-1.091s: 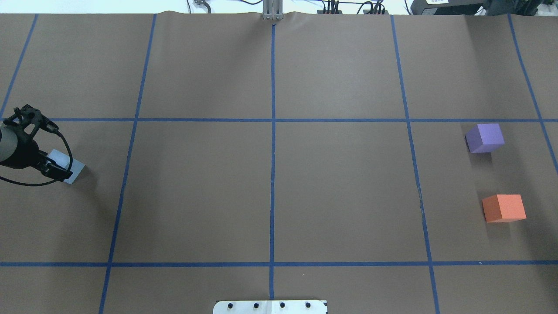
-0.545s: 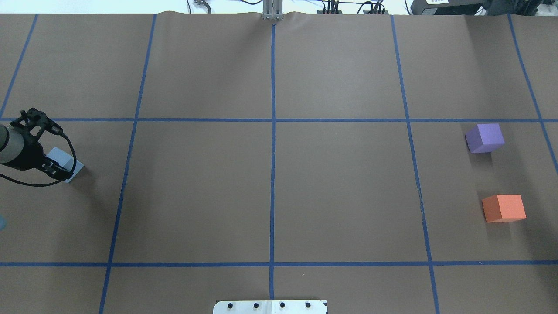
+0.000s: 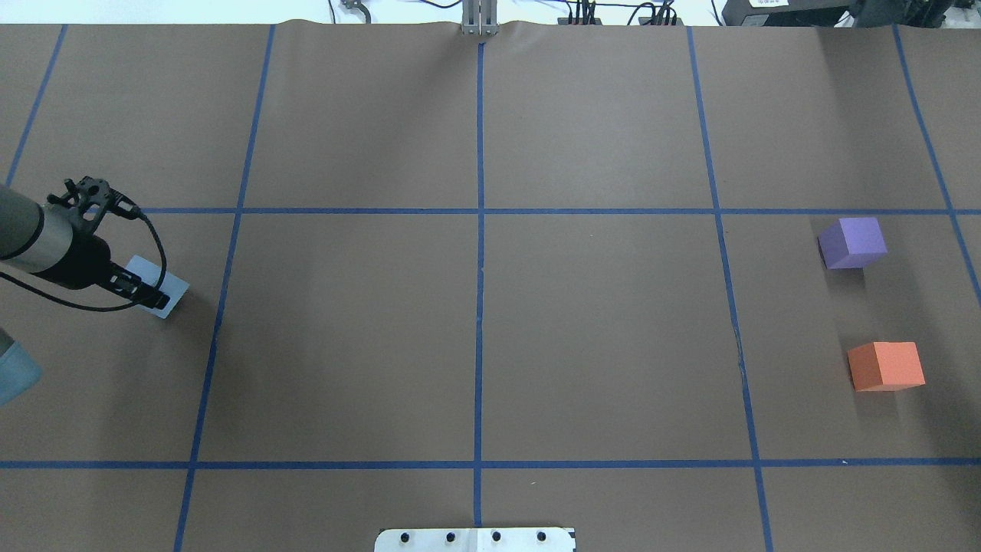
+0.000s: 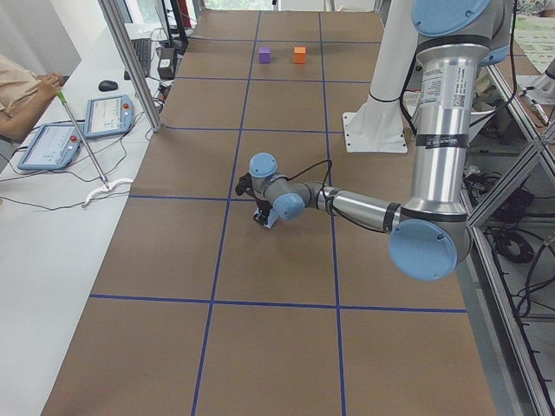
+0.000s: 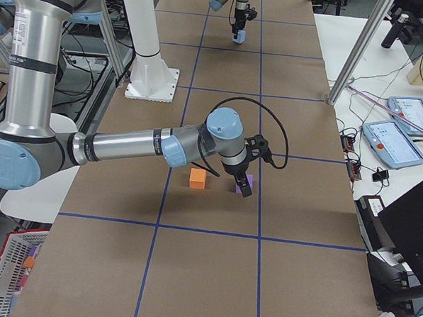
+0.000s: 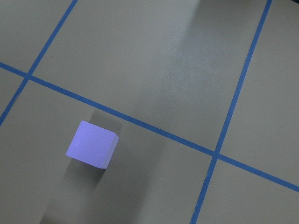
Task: Place blue block between orange and purple blocks
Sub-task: 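Carry the light blue cube with the left gripper to the table center and release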
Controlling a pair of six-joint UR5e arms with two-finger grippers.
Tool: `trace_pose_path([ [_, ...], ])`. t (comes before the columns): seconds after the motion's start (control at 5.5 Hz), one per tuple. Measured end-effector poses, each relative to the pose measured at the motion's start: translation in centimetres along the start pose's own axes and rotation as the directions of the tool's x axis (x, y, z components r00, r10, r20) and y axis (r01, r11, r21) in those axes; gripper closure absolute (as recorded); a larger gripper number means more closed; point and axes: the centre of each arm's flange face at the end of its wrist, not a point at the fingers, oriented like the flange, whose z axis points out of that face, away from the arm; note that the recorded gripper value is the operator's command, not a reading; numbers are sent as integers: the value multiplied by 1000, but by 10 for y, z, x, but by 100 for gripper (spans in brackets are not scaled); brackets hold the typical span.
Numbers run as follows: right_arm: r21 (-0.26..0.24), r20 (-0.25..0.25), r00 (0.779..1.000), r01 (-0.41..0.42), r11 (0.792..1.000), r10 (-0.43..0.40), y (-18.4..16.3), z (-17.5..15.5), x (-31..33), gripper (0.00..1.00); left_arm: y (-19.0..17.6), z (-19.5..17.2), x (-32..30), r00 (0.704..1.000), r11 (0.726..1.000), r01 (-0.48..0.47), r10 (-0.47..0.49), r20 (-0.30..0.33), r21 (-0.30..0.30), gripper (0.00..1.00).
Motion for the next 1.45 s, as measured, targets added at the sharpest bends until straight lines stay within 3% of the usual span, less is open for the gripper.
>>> trace_pose_path([
  [0.18, 1, 0, 1000, -1, 1000, 1, 0, 0, 0, 0, -43, 0, 63, 994, 995, 103, -103, -45, 4, 91],
  [0.36, 1, 0, 1000, -2, 1000, 2, -1, 0, 0, 0, -82, 7, 143, 981, 982, 185, -187, -55, -30, 89],
  [0.73, 1, 1, 1000, -4, 1000, 4, -1, 0, 0, 0, -148, 25, 302, 949, 947, 315, -316, 3, -55, 85],
  [0.91, 1, 2, 1000, -5, 1000, 5, -1, 0, 0, 0, -176, 41, 364, 924, 923, 383, -382, 29, -46, 67],
  [1.27, 1, 7, 1000, -6, 1000, 6, -1, 0, -1, 0, -194, 66, 406, 903, 905, 426, -423, 78, -18, 1],
  [1.45, 1, 12, 1000, -6, 1000, 6, -1, 0, -1, 0, -194, 75, 406, 900, 906, 424, -423, 104, 12, 0],
])
